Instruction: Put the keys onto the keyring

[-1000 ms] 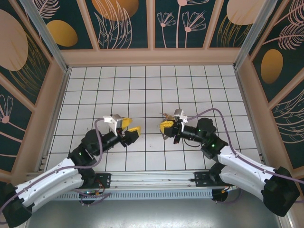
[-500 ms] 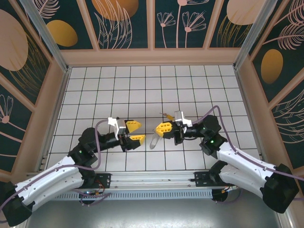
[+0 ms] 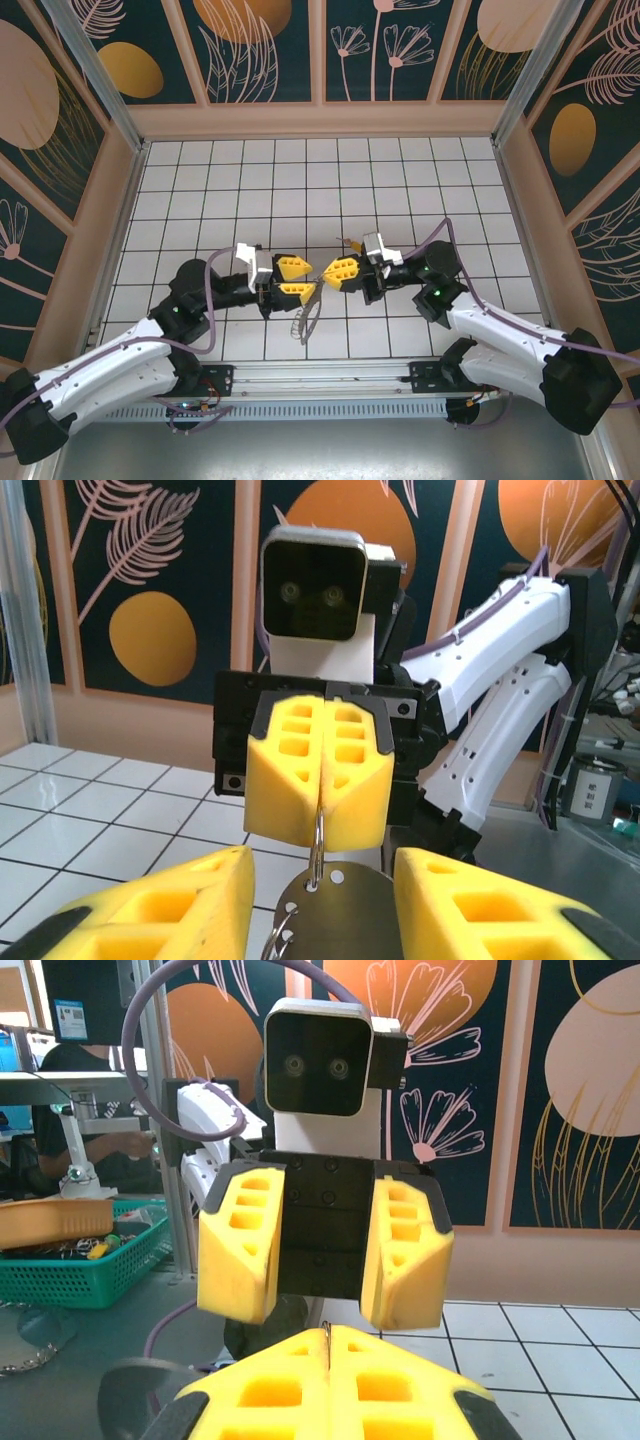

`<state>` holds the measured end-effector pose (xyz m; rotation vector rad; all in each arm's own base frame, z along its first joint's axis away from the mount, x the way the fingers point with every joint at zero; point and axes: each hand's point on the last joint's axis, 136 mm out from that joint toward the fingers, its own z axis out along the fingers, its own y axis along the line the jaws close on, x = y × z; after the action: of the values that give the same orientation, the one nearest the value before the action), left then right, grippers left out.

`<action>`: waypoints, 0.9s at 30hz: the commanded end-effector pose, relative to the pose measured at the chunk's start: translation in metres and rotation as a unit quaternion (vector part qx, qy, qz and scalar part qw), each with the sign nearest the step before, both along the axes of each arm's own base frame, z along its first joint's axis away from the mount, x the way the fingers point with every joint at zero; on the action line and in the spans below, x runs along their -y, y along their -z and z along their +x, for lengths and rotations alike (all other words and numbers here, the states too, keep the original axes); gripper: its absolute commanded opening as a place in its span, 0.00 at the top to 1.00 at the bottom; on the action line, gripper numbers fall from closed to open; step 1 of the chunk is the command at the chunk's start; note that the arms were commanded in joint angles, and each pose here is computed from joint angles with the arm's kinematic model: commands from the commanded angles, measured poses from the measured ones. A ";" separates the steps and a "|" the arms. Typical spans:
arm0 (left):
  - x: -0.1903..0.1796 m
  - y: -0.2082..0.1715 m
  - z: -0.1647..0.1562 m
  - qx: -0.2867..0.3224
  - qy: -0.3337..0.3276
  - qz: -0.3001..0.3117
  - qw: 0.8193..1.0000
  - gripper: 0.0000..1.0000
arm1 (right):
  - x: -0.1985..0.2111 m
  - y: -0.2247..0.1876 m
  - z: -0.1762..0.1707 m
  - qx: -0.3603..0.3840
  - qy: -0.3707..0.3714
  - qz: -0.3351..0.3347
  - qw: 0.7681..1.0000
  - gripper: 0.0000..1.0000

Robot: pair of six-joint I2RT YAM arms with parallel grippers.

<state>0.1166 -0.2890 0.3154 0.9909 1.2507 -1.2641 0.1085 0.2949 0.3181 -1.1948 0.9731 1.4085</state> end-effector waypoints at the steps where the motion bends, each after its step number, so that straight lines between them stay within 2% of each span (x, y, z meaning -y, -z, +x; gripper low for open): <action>1: 0.003 -0.014 -0.004 0.030 0.011 -0.009 0.999 0.63 | 0.004 -0.030 -0.009 0.041 -0.013 0.044 0.998 1.00; 13: 0.012 -0.008 0.002 0.022 0.009 0.002 1.000 0.78 | 0.002 -0.022 -0.007 0.034 -0.011 0.040 0.999 1.00; 18: 0.014 -0.006 0.004 0.021 0.008 0.003 1.000 1.00 | 0.004 -0.019 -0.008 0.030 -0.007 0.042 0.999 1.00; 27: 0.009 -0.005 0.008 0.035 -0.017 0.013 0.999 1.00 | 0.006 -0.012 -0.003 0.021 0.019 0.032 0.999 1.00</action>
<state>0.1235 -0.3013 0.3047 1.0289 1.2698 -1.2201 0.1101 0.2937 0.3235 -1.1584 0.9595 1.4046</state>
